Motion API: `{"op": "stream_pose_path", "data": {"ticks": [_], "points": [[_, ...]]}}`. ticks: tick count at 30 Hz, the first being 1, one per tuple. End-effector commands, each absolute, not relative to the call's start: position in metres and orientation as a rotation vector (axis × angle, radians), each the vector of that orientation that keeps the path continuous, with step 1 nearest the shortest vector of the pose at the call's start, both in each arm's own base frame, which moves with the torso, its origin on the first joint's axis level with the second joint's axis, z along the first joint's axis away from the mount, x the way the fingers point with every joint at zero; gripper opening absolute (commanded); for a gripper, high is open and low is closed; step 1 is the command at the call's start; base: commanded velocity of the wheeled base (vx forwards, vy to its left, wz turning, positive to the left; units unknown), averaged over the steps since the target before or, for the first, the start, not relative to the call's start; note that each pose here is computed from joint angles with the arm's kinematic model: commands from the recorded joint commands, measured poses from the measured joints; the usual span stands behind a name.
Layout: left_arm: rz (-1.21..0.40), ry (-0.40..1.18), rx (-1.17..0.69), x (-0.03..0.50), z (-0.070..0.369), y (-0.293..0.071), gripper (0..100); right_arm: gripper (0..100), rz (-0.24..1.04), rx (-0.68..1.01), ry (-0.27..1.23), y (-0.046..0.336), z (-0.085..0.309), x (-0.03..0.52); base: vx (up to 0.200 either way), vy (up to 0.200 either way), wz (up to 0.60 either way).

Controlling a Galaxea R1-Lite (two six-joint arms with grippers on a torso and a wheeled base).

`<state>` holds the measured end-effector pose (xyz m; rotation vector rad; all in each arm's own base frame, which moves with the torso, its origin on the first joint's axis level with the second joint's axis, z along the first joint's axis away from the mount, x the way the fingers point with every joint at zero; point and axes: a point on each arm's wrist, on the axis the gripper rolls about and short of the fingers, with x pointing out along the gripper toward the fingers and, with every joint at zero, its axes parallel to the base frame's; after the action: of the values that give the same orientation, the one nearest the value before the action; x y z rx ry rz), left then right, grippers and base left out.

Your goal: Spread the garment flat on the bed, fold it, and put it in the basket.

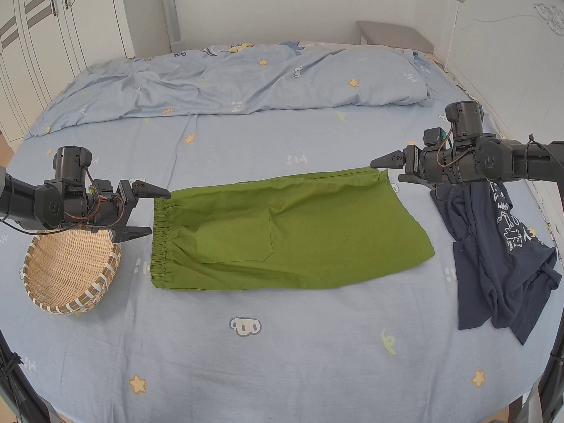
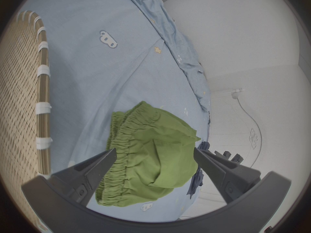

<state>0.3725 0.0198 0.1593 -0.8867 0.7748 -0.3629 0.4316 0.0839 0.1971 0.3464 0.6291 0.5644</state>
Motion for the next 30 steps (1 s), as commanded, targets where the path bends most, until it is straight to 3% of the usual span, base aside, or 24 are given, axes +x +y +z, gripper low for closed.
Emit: {"op": "stream_pose_path", "data": {"ticks": [1,6,10,21,30], "points": [[-0.399,0.751,-0.891,0.366,0.176,0.009,100,100,0.564,0.35,0.653,0.084,0.192,0.428,0.0,0.0,0.0],[-0.455,0.746,-0.886,0.377,0.178,-0.017,100,100,0.567,0.352,0.672,0.086,0.19,0.42,0.0,0.0,0.0],[-0.455,0.741,-0.928,0.421,0.155,-0.032,100,100,0.56,0.356,0.67,0.083,0.197,0.407,0.0,0.0,0.0],[-0.341,0.627,-0.981,0.462,0.153,-0.002,100,100,0.572,0.352,0.626,0.078,0.208,0.382,0.0,0.0,0.0],[-0.303,0.625,-1.005,0.463,0.152,-0.004,100,100,0.571,0.354,0.611,0.074,0.195,0.37,0.0,0.0,0.0]]}}
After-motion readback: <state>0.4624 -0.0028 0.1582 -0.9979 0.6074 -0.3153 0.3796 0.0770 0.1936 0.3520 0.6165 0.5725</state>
